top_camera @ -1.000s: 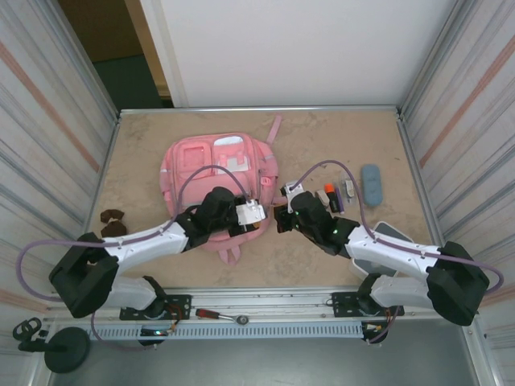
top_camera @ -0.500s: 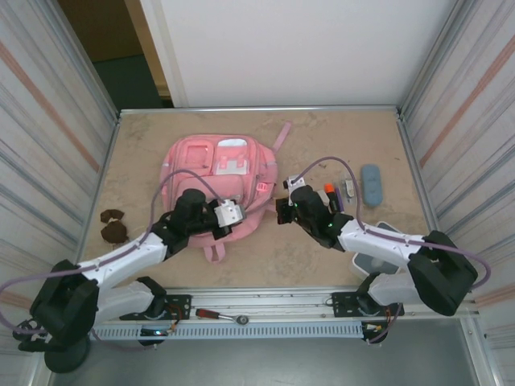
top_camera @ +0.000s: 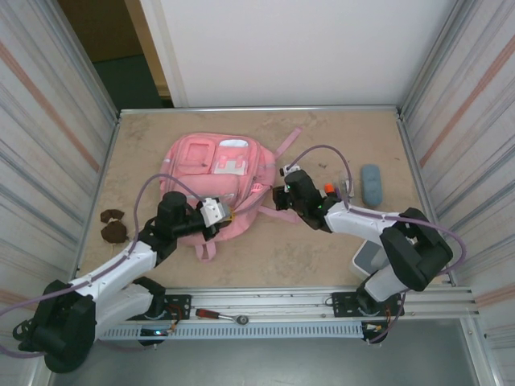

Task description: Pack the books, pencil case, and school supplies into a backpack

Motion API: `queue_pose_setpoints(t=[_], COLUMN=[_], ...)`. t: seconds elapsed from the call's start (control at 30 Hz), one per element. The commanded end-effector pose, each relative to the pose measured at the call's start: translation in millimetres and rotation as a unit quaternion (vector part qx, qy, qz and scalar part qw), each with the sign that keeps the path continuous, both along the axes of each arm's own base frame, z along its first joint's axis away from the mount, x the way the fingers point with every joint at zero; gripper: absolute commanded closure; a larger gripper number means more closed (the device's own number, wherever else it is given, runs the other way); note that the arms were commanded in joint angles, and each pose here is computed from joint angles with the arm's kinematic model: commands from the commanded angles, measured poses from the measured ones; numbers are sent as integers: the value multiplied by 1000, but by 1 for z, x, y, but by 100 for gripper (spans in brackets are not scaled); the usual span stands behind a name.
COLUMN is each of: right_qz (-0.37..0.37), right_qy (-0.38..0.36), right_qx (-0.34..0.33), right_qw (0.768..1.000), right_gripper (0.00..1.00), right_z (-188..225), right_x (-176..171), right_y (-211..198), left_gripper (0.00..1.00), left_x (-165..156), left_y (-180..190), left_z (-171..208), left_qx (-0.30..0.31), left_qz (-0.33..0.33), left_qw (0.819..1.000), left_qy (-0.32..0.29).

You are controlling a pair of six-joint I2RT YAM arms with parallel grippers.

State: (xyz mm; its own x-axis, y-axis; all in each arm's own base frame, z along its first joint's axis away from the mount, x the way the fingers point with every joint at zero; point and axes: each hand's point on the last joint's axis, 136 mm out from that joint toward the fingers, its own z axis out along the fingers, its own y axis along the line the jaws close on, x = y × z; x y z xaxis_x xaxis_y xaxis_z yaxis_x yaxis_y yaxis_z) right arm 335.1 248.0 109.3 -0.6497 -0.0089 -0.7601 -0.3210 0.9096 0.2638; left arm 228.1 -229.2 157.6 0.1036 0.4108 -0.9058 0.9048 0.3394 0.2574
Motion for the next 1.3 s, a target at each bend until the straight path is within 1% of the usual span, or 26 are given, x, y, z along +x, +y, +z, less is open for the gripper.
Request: queue_pose_setpoints(t=[0.0,0.07,0.1,0.13,0.17,0.27,0.4,0.5,0.57,0.6,0.63,0.7,0.73,0.77,0.9,1.03,1.07,1.17,1.23,1.27], right_qz=[13,7,1,-9,-22,-45,-30,-20,-17,-15,-13,-16,-17,-17,-29,-42,-41,-45,-47,-51], right_qy=[32,78,98,117,131,155,191,201,205,208,210,208,206,204,180,158,155,148,139,134], right_qx=[55,140,166,185,199,230,272,288,287,286,285,279,278,280,266,232,228,219,212,207], right_qw=[998,987,981,976,971,960,943,936,936,935,935,938,938,938,947,959,960,963,966,968], right_gripper=[59,46,42,34,32,31,33,38,48,57,70,89,96,99,100,100,100,100,100,100], right_z=[12,17,17,15,13,1,-15,-20,-22,-23,-23,-25,-23,-22,-7,4,5,8,12,13], right_x=[-6,3,10,19,30,60,85,95,97,97,96,93,91,89,76,61,58,48,41,39], right_y=[-14,-14,-13,-13,-14,-9,16,25,28,28,28,22,18,14,-7,-21,-22,-22,-21,-22], left_gripper=[100,100,100,100,100,100,100,100,100,100,100,100,100,100,99,97,96,93,91,88], left_x=[-7,-8,-9,-9,-9,-11,-9,-7,-6,-6,-5,-3,-1,2,17,42,48,70,86,91], left_y=[-15,-17,-17,-17,-17,-16,-16,-17,-17,-17,-16,-15,-15,-14,-8,8,13,34,51,57], left_z=[41,38,38,37,37,36,32,28,25,24,23,22,21,22,15,2,2,6,9,10], left_qx=[-53,-53,-52,-52,-52,-50,-47,-46,-44,-44,-43,-41,-41,-42,-31,-11,-13,-34,-49,-55], left_qz=[-56,-64,-65,-65,-65,-67,-64,-60,-57,-55,-52,-44,-38,-31,16,90,107,177,233,252], left_qw=[996,995,995,995,995,996,996,997,997,997,997,998,998,999,999,996,994,983,968,962], left_qy=[-54,-48,-47,-46,-45,-43,-38,-30,-24,-22,-20,-17,-16,-16,4,29,31,46,73,87])
